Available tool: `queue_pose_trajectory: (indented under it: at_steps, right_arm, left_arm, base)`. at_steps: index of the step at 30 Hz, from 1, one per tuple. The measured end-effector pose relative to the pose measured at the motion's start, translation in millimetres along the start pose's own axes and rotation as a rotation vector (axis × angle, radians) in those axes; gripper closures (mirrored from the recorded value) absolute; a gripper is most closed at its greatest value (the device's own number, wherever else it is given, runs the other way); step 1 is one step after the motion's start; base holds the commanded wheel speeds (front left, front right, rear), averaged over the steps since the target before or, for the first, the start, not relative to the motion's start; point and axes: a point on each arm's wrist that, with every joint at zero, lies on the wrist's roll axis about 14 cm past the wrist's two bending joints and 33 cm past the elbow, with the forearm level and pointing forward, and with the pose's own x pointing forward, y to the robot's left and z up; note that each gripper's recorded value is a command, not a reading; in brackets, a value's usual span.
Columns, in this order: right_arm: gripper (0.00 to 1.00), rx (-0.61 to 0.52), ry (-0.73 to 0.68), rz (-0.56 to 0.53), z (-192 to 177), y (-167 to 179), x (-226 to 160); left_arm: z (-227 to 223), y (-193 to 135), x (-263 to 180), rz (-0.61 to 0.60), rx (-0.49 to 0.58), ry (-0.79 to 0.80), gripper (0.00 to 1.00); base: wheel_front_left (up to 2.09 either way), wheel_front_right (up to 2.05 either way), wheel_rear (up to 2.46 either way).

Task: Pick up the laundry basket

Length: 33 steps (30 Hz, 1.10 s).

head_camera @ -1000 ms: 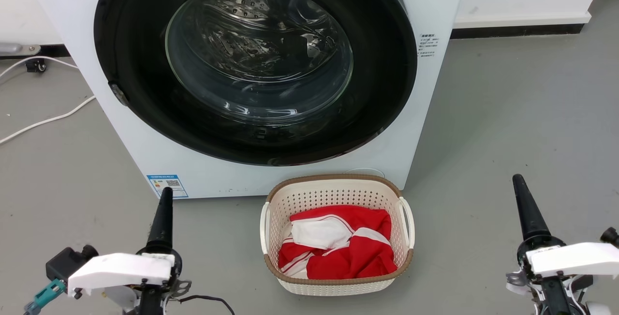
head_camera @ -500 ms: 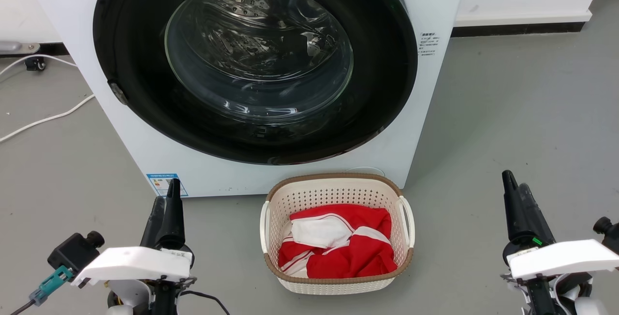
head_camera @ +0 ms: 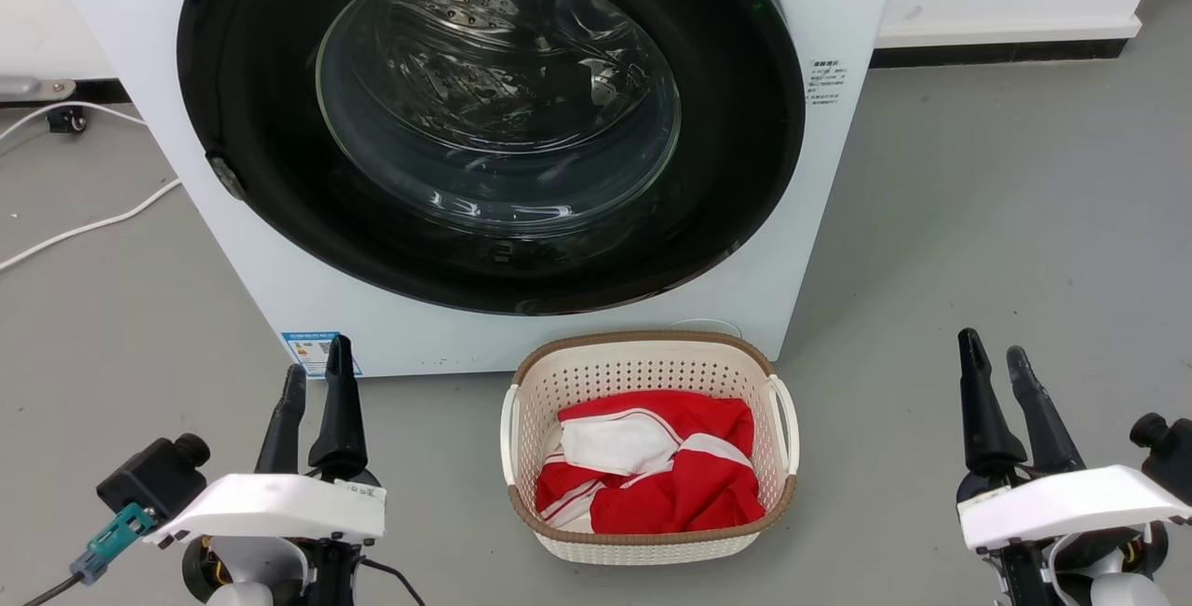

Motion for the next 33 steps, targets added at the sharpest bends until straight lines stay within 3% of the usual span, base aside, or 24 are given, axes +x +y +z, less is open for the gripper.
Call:
queue_pose_trajectory:
  at_steps: [33]
  right_arm:
    - [0.00, -0.393, -0.004, 0.088, -9, 17, -4]
  left_arm:
    - [-3, -8, -3, -0.048, 0.385, -0.041, 0.00]
  base:
    - [0.00, 0.00, 0.00]
